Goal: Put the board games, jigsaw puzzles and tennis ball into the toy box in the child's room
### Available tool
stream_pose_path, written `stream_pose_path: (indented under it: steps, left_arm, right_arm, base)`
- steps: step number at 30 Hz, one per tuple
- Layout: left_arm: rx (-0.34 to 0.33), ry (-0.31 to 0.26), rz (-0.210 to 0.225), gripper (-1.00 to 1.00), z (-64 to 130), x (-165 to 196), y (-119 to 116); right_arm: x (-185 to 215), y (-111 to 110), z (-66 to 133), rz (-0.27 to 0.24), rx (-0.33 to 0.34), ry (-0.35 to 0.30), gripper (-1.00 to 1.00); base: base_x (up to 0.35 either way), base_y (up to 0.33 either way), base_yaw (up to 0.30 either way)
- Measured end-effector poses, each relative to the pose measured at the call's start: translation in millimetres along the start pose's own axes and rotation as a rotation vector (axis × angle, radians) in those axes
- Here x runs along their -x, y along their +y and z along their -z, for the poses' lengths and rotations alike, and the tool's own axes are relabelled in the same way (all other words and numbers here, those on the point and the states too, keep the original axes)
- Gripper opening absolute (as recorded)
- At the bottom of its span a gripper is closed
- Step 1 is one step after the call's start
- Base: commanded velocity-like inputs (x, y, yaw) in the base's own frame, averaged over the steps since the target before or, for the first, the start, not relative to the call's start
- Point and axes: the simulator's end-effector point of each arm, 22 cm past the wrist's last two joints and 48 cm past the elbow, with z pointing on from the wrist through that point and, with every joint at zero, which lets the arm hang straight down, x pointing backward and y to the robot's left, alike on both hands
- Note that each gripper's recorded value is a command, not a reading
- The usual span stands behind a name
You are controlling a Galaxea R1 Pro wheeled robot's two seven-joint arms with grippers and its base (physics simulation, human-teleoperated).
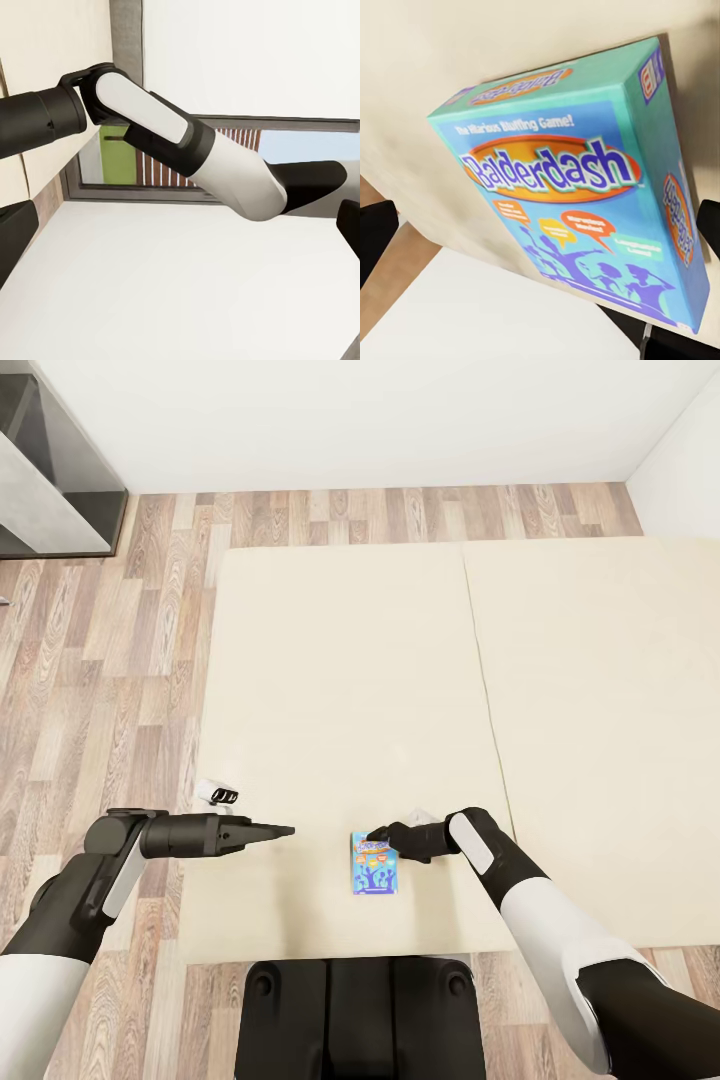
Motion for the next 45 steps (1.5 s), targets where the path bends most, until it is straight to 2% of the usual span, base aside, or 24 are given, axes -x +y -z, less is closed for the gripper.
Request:
stream_pose_path:
  steps: [26,35,45]
  left_arm:
    - [0.000,-0.001,0.000,1.00,0.1,0.2,0.0]
    - [0.000,0.000,0.000,1.00,0.1,0.1,0.0]
    - [0.000,0.000,0.000,1.00,0.1,0.1,0.0]
  right_arm:
    - [1.1,-1.5,0.6,0.004,-0.005,-0.003,1.00]
    - [14.9,-5.1,2.8,0.015,-0.009,-0.062,1.00]
    - [18.8,-8.2,3.9,0.017,-0.013,-0.080,1.00]
  base:
    - [0.000,0.000,0.000]
    - [0.000,0.000,0.000]
    - [0.000,0.000,0.000]
